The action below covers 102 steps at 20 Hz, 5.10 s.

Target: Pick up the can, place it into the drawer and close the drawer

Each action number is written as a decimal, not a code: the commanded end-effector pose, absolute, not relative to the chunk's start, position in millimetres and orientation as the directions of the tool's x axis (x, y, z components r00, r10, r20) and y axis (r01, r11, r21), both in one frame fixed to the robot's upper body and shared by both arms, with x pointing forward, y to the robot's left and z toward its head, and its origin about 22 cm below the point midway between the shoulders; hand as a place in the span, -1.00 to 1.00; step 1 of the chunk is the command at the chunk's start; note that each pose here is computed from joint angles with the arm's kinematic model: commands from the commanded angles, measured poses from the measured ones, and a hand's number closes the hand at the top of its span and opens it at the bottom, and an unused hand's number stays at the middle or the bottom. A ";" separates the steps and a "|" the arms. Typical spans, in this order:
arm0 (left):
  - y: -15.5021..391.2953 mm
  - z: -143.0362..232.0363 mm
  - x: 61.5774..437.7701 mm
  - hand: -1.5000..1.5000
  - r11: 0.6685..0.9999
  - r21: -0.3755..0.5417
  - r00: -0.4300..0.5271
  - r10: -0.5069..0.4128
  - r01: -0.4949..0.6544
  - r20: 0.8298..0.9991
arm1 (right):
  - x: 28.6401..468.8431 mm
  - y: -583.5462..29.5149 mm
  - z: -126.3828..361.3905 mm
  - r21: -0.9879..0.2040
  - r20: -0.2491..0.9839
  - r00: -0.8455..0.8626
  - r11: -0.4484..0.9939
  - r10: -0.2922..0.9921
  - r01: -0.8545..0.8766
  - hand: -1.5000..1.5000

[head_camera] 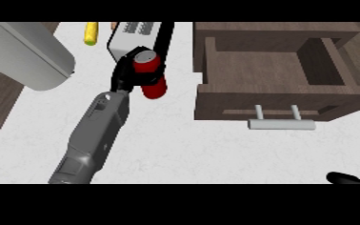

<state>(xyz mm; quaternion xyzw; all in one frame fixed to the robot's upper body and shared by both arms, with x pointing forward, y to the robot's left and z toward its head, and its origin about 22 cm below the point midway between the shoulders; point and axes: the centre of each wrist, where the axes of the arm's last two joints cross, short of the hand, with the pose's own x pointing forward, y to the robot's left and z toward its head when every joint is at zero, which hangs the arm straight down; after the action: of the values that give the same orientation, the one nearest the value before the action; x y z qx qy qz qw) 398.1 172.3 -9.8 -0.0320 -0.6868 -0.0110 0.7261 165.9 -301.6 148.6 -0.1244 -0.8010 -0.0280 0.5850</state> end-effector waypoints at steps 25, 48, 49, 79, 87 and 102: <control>1.9 252.6 427.2 1.00 0.982 0.109 -0.131 -0.089 0.155 0.987 | 184.7 -303.3 142.9 -0.103 0.937 -0.309 0.974 0.164 0.202 -1.00; -15.6 247.4 437.2 -1.00 0.989 0.140 -0.146 -0.147 -0.054 0.978 | 191.1 -292.1 175.1 -0.199 0.896 -0.367 0.966 0.249 0.167 -1.00; -18.9 247.7 434.3 -1.00 0.988 0.149 -0.141 -0.154 -0.043 0.978 | 194.5 -290.4 179.8 -0.220 0.890 -0.367 0.960 0.271 0.175 -1.00; -6.0 277.1 442.9 -1.00 0.999 0.038 -0.140 -0.040 -0.014 0.989 | 326.6 -203.5 112.6 -0.875 0.346 -0.340 0.432 0.874 0.219 -1.00; 2.7 268.8 443.4 -1.00 0.999 0.019 -0.143 -0.023 -0.027 0.989 | 379.0 -209.9 71.4 -0.899 0.280 -0.288 0.355 0.916 0.258 -1.00; 67.2 270.7 456.0 -1.00 0.998 0.035 -0.126 -0.042 -0.061 0.991 | 438.1 -177.7 72.7 -0.848 0.212 -0.195 0.280 0.958 0.449 -1.00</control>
<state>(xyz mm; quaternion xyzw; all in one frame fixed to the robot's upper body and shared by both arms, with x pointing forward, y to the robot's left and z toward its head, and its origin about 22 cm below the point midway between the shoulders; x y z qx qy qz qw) 457.4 58.5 264.8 0.0365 -0.7526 0.0052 0.6574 427.9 -184.2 70.1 -0.4902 -0.6990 0.3390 0.3952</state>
